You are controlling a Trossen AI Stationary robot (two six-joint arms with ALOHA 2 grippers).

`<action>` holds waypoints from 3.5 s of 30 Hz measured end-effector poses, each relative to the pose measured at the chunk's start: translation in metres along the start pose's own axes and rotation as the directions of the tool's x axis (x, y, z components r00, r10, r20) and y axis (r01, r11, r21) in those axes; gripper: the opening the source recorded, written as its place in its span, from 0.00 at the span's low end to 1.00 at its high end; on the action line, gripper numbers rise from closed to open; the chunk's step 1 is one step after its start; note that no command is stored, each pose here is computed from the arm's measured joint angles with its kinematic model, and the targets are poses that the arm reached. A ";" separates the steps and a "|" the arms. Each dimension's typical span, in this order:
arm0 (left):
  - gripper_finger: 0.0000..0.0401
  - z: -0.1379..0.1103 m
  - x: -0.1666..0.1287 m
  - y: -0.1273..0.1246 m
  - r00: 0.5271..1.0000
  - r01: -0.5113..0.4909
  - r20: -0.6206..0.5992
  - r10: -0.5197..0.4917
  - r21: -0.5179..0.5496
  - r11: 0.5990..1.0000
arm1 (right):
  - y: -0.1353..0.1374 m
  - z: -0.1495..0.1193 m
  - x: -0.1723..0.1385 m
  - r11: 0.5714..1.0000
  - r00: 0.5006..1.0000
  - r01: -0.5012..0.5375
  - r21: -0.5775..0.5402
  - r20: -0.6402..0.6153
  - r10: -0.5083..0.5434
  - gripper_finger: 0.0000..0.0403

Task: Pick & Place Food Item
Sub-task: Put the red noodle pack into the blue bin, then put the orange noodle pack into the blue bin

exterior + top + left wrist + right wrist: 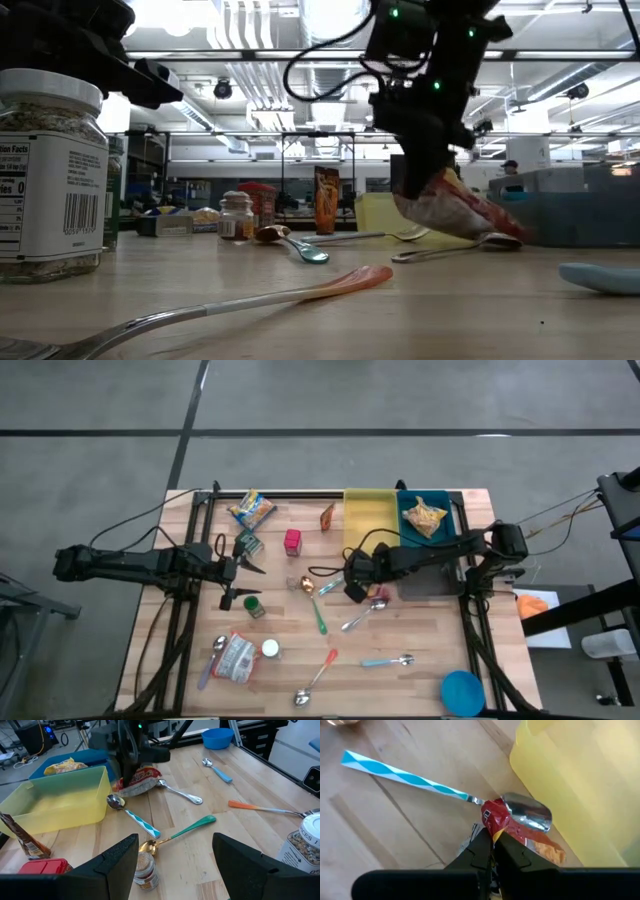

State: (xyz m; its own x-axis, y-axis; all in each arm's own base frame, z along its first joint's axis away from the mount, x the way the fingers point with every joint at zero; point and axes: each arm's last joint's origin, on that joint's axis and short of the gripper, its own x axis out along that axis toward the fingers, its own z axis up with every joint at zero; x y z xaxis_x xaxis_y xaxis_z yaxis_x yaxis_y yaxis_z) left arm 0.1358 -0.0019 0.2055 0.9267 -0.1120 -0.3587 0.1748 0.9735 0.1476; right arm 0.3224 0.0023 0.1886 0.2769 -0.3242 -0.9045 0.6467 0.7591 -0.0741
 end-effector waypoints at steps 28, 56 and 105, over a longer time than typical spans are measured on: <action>0.65 0.000 0.000 0.000 1.000 0.000 0.000 0.000 0.003 1.000 | -0.011 0.012 -0.103 0.888 0.896 0.441 -0.130 0.014 -0.443 0.03; 0.65 0.000 0.000 0.000 1.000 0.000 0.000 0.000 0.000 1.000 | -0.136 0.002 -0.085 0.669 0.672 0.737 0.096 0.001 -0.741 0.03; 0.64 0.000 0.000 0.000 1.000 0.000 0.000 0.000 0.000 1.000 | -0.168 -0.017 -0.060 0.817 0.873 0.397 0.419 0.103 -0.477 0.57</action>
State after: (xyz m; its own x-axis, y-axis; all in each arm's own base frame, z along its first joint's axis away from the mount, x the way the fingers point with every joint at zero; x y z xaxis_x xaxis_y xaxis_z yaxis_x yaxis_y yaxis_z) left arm 0.1359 -0.0019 0.2054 0.9266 -0.1117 -0.3590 0.1744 0.9736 0.1473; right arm 0.1845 -0.0963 0.2485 0.0063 -0.7034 -0.7107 0.9359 0.2546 -0.2436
